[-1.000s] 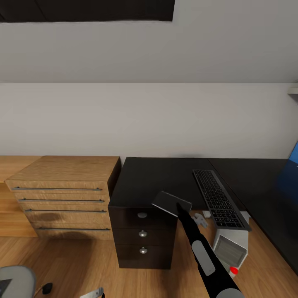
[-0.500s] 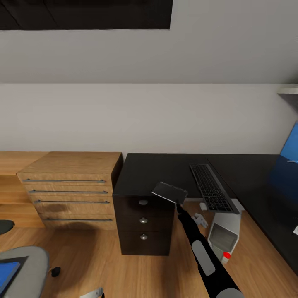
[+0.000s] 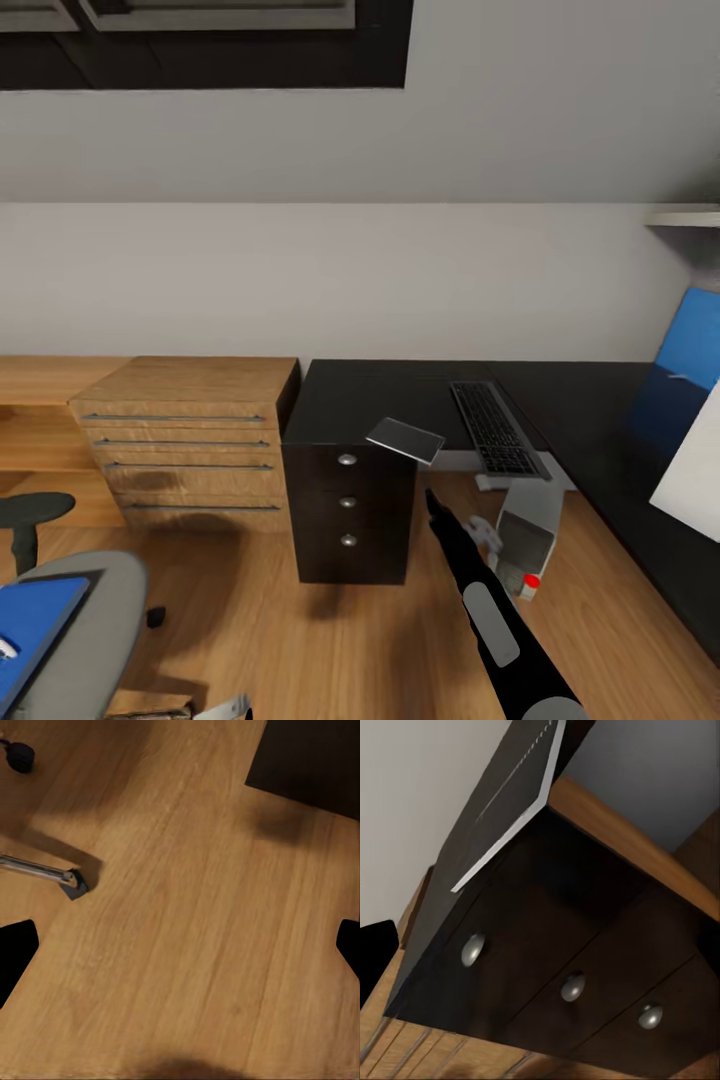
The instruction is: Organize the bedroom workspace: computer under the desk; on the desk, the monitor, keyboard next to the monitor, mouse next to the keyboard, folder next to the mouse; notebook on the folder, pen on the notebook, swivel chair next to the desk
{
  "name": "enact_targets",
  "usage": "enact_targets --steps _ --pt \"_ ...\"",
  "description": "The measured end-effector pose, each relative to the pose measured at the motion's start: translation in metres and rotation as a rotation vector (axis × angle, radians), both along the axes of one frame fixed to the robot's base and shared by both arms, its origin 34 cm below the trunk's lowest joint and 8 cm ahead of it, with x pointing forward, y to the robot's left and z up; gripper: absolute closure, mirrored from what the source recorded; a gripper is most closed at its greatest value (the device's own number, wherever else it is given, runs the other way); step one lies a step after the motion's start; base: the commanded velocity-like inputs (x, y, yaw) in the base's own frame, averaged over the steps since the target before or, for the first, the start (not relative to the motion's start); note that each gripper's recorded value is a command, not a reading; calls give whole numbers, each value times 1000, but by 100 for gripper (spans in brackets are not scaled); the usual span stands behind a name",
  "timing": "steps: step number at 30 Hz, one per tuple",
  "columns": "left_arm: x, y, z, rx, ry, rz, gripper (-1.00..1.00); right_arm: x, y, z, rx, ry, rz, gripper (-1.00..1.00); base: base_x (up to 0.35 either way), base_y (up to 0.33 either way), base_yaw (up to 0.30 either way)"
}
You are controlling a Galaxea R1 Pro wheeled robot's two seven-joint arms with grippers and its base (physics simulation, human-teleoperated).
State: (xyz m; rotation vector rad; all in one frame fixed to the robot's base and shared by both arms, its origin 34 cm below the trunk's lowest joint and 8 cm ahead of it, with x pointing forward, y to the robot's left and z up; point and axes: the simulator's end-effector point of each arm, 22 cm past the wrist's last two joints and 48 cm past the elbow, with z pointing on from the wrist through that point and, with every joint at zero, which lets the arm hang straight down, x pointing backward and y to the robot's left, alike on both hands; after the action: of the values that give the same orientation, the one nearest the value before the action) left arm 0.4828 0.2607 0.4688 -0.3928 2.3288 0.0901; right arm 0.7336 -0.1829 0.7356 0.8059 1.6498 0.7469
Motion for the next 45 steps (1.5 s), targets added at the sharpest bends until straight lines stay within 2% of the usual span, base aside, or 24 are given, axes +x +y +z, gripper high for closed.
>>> enact_targets --steps 11,15,19,20,26,31,32,37,45 --pt "0 0 0 0 0 -1 -100 -9 6 -25 -9 55 15 -100 -234 -27 0" --pt "0 -1 0 -1 0 -2 -100 -17 10 -41 -35 89 35 -100 -58 -12 0" --pt "0 -1 0 -2 0 -3 -100 -26 20 -60 -102 126 86 -100 -23 -5 0" --pt "0 -1 0 -2 0 -4 -100 -31 25 -69 -144 142 115 -100 -11 -2 0" --pt "-2 -2 -1 -6 6 -8 -100 -55 36 -108 -276 217 212 -100 -5 -1 0" --pt "-2 -3 -2 -7 8 -11 -100 -79 39 -142 -377 278 281 -100 -1 0 0" --pt "-2 -3 -2 -7 8 -11 -100 -87 35 -151 -415 290 294 -100 0 0 0" --pt "-2 -3 4 -8 10 -9 -100 -109 20 -172 -488 323 305 -100 0 0 0" --pt "-1 -3 18 -8 9 -9 -100 -145 -11 -191 -557 377 290 -100 0 0 0"
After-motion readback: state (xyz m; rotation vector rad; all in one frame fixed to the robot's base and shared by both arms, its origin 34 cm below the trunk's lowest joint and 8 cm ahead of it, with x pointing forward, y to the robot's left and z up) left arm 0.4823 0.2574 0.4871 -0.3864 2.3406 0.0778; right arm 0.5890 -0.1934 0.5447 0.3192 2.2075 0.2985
